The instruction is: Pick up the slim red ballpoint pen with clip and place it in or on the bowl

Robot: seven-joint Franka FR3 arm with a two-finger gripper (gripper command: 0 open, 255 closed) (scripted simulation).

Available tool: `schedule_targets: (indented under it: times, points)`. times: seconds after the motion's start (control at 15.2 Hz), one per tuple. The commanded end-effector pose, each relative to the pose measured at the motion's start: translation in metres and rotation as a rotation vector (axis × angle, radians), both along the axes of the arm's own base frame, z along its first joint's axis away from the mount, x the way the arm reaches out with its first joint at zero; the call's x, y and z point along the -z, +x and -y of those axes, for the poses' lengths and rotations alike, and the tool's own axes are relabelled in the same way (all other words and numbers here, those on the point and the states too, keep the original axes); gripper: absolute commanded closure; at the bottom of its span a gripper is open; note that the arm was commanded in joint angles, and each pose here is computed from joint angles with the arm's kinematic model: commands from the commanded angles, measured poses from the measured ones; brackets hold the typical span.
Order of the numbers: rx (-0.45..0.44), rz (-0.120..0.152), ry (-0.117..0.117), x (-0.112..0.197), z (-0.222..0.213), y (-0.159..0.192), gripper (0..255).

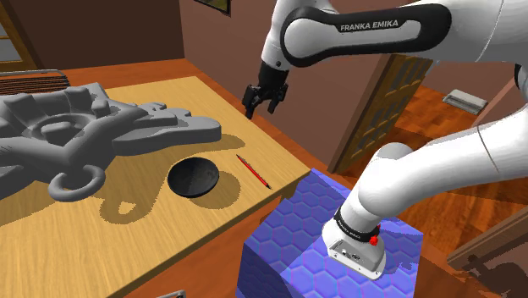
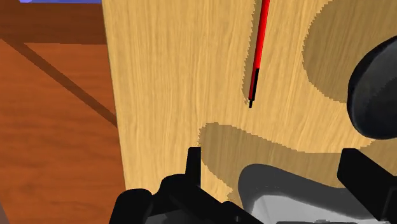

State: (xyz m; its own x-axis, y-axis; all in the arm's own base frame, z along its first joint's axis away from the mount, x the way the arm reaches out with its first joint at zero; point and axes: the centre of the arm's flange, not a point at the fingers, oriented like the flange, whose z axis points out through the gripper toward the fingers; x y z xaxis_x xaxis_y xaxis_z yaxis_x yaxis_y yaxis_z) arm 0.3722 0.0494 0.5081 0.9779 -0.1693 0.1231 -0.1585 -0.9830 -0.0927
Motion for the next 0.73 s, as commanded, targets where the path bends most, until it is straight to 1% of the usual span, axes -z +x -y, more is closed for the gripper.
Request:
schedule_targets:
  times: [0.0, 0.53, 0.66]
  points:
    - [0.007, -0.014, -0.001, 0.025, -0.006, 0.01, 0]
    - [0.032, -0.074, -0.007, 0.123, -0.035, 0.045, 0]
    - [0.034, -0.08, -0.007, 0.137, -0.037, 0.049, 0]
